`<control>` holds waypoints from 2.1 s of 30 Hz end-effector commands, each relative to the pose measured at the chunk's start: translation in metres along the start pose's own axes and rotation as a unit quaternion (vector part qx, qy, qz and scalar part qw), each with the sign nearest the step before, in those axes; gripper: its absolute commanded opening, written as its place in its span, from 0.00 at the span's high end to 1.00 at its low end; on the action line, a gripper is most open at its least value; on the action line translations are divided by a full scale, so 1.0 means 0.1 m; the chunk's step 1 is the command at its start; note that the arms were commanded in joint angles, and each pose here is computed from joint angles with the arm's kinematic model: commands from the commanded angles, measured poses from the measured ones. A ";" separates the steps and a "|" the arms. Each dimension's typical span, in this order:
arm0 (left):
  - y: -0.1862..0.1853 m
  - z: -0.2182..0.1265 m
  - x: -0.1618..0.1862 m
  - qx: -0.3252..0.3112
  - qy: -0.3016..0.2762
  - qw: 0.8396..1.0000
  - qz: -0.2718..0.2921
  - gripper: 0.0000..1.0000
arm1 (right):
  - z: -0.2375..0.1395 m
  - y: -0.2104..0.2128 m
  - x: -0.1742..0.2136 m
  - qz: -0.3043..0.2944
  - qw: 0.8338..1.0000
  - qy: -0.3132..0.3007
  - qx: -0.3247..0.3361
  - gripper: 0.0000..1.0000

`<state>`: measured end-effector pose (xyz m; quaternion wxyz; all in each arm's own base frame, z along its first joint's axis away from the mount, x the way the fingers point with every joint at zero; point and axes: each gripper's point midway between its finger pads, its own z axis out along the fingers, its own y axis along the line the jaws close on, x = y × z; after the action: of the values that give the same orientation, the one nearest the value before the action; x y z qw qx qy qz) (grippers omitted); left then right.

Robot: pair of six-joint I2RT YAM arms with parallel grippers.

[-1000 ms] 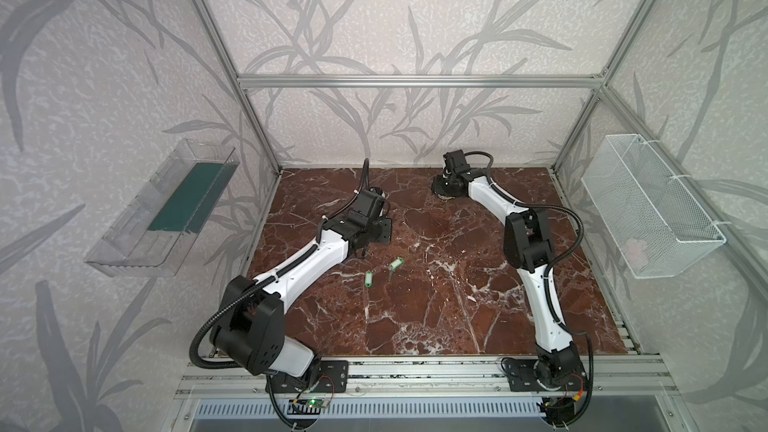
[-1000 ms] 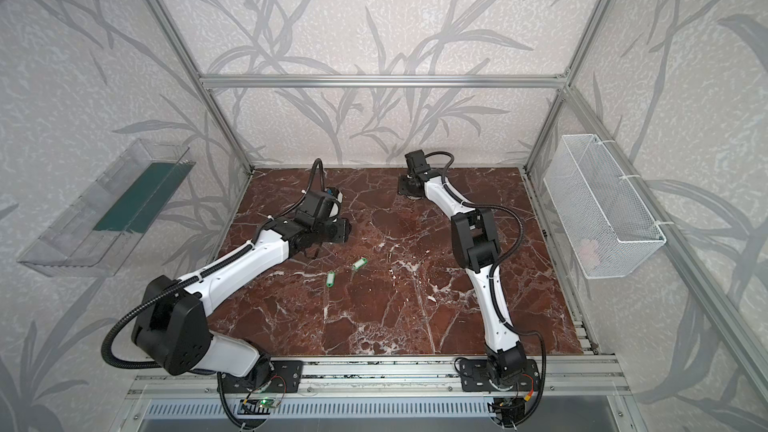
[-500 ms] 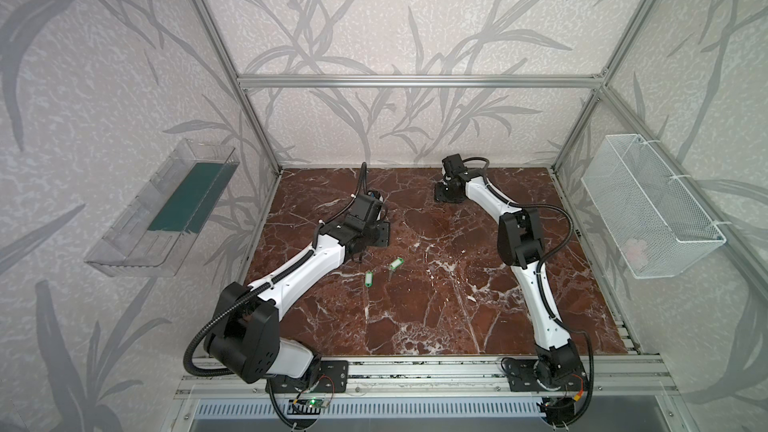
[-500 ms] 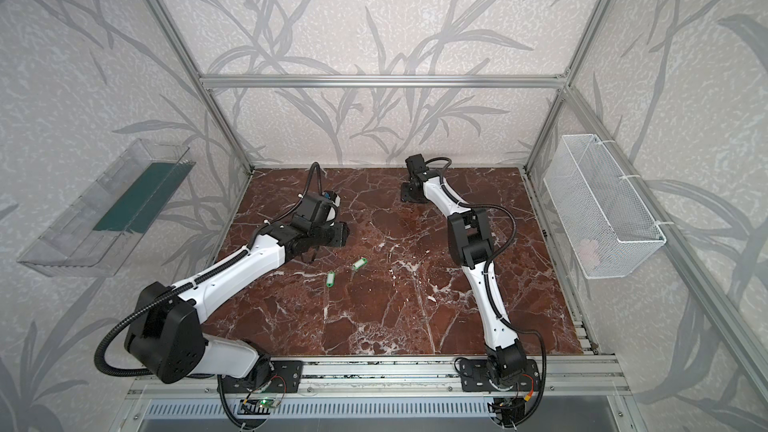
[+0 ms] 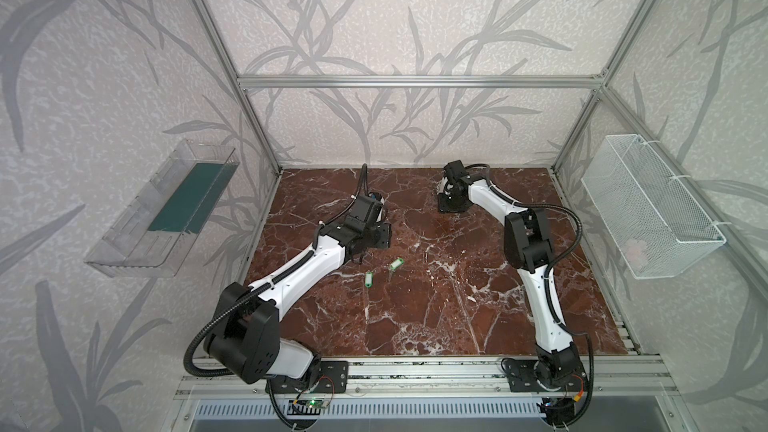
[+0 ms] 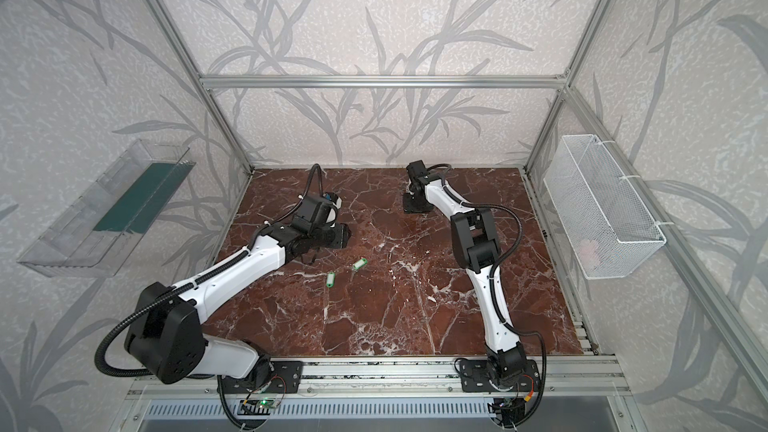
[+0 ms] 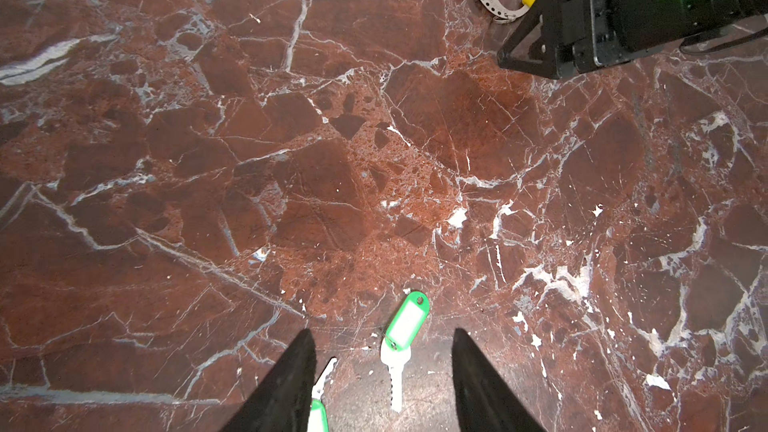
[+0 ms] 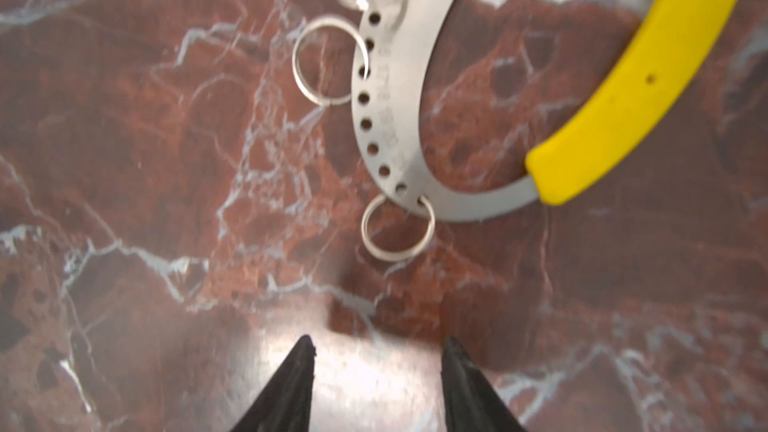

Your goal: Put the keys on the keyring

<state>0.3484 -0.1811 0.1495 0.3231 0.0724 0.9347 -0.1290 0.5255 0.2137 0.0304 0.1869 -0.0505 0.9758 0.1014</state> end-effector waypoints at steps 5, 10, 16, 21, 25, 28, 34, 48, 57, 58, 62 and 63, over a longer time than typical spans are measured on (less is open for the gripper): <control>-0.02 0.00 0.03 0.011 0.001 1.000 -0.002 0.46 | -0.37 0.12 -0.49 -0.023 0.993 -0.118 -0.008 0.47; -0.02 0.00 0.04 0.012 0.003 1.000 -0.002 0.45 | -0.20 0.18 -0.62 -0.029 0.992 -0.122 -0.019 0.43; 0.00 -0.01 0.07 0.008 0.006 1.000 0.000 0.45 | 0.10 0.20 -0.63 -0.034 0.997 -0.067 -0.026 0.41; 0.03 -0.06 0.07 0.001 0.000 1.000 0.002 0.45 | 0.20 0.13 -0.47 -0.030 0.999 -0.015 -0.011 0.41; 0.03 -0.07 0.06 0.002 -0.002 1.000 0.000 0.45 | 0.17 0.06 -0.37 -0.017 1.000 0.005 0.000 0.41; 0.02 -0.06 0.07 0.005 0.000 1.000 -0.003 0.44 | 0.13 0.06 -0.28 -0.008 1.000 0.022 0.002 0.41; -0.02 -0.06 0.09 0.016 0.001 1.000 -0.013 0.44 | 0.01 0.05 0.02 -0.005 0.997 0.081 0.003 0.42; -0.09 -0.07 0.24 0.038 0.005 0.999 -0.025 0.44 | -0.52 0.03 1.14 0.002 0.996 0.089 -0.001 0.47; -0.24 -0.12 0.27 0.058 -0.002 0.998 -0.016 0.44 | -1.10 -0.15 1.00 -0.018 0.999 -0.025 0.041 0.49; -0.25 -0.13 0.26 0.061 -0.004 0.998 -0.015 0.44 | -1.12 -0.16 0.92 -0.016 0.998 -0.036 0.042 0.49; -0.28 -0.17 0.23 0.066 -0.011 0.998 -0.004 0.44 | -1.11 -0.11 0.54 -0.020 0.997 -0.060 0.043 0.51; -0.28 -0.18 0.21 0.067 -0.014 0.998 -0.002 0.45 | -1.06 -0.05 0.44 -0.027 0.997 -0.061 0.034 0.51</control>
<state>0.3159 -0.1997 0.1435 0.3147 0.0833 0.9275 -0.1836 0.4168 0.1759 0.1017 0.2197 -0.0561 0.9715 0.0696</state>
